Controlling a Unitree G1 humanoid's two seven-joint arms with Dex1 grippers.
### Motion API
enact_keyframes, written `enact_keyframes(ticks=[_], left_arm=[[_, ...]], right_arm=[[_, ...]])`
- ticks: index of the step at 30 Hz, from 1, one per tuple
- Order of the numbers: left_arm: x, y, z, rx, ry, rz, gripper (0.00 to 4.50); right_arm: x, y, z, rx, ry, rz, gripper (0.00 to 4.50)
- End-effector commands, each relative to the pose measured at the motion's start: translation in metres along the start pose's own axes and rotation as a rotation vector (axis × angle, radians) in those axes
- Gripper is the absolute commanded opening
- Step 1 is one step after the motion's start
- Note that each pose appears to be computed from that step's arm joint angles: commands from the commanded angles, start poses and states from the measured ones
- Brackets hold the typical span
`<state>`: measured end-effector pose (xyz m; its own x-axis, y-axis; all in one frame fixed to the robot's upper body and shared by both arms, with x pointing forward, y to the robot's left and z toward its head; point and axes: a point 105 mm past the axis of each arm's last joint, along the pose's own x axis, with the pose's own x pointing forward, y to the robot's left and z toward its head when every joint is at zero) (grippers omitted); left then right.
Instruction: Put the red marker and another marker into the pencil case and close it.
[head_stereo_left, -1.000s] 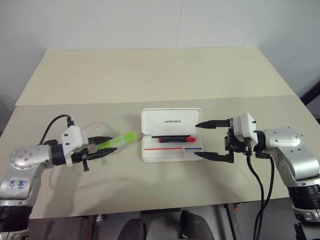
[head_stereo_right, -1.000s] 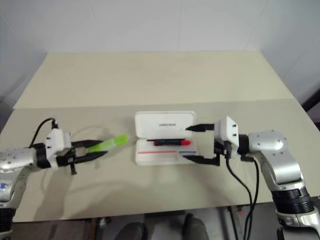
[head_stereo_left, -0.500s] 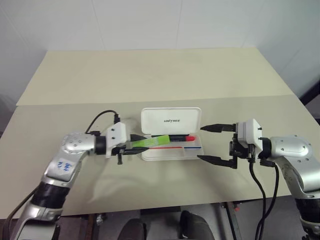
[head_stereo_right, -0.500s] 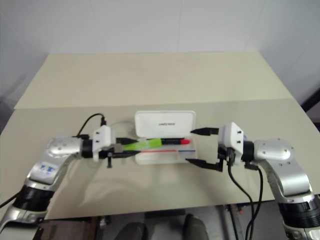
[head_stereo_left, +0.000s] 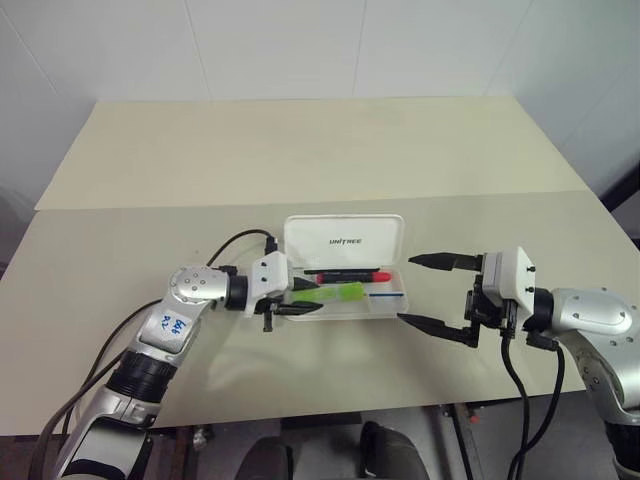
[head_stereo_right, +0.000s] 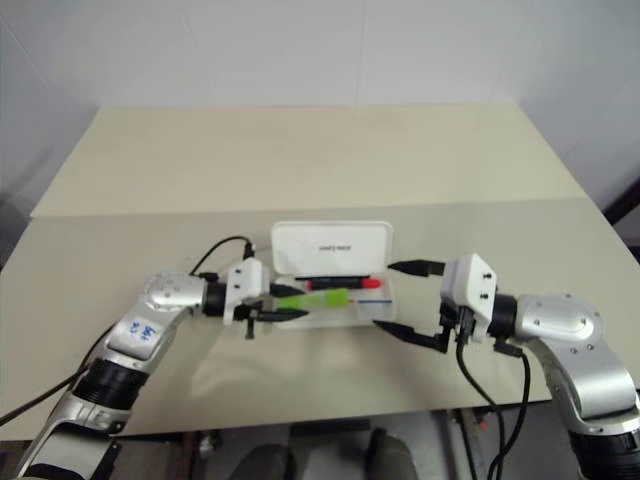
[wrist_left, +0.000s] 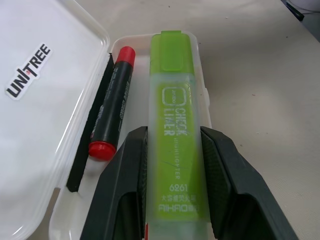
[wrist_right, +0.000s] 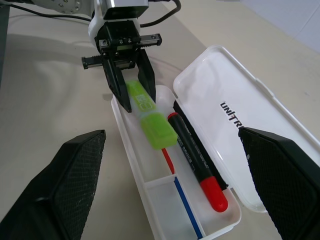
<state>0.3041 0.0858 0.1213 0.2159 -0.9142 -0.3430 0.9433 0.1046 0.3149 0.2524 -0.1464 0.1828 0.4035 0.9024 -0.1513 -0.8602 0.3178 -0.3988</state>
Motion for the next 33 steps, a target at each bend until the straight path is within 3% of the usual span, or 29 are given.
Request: enact_keyframes(ticks=[1, 5, 6, 14, 20, 25, 33], left_arm=[[0.001, 0.001, 0.009, 0.039, -0.024, -0.021, 1.12], [0.000, 0.002, 0.003, 0.027, -0.002, -0.023, 1.12], [0.000, 0.003, 0.002, 0.021, 0.002, -0.016, 1.85], [0.006, 0.008, 0.016, 0.013, -0.078, 0.013, 4.44], [0.001, -0.004, 0.027, 0.006, -0.142, -0.031, 4.48], [-0.012, -0.012, 0.038, 0.012, -0.206, -0.056, 4.48], [-0.042, -0.016, 0.037, -0.004, -0.227, -0.017, 4.48]], right_arm=[[-0.005, -0.002, 0.011, -0.040, -0.015, -0.027, 4.50], [-0.004, -0.001, 0.011, -0.041, -0.015, -0.031, 4.50], [-0.004, -0.001, 0.011, -0.041, -0.016, -0.033, 4.50], [0.000, -0.001, 0.011, -0.042, -0.027, -0.030, 4.50], [0.002, -0.001, 0.011, -0.025, -0.035, -0.032, 4.50], [-0.008, -0.015, 0.000, 0.045, 0.020, -0.180, 4.50], [-0.056, -0.050, -0.041, 0.163, 0.173, -0.691, 4.50]])
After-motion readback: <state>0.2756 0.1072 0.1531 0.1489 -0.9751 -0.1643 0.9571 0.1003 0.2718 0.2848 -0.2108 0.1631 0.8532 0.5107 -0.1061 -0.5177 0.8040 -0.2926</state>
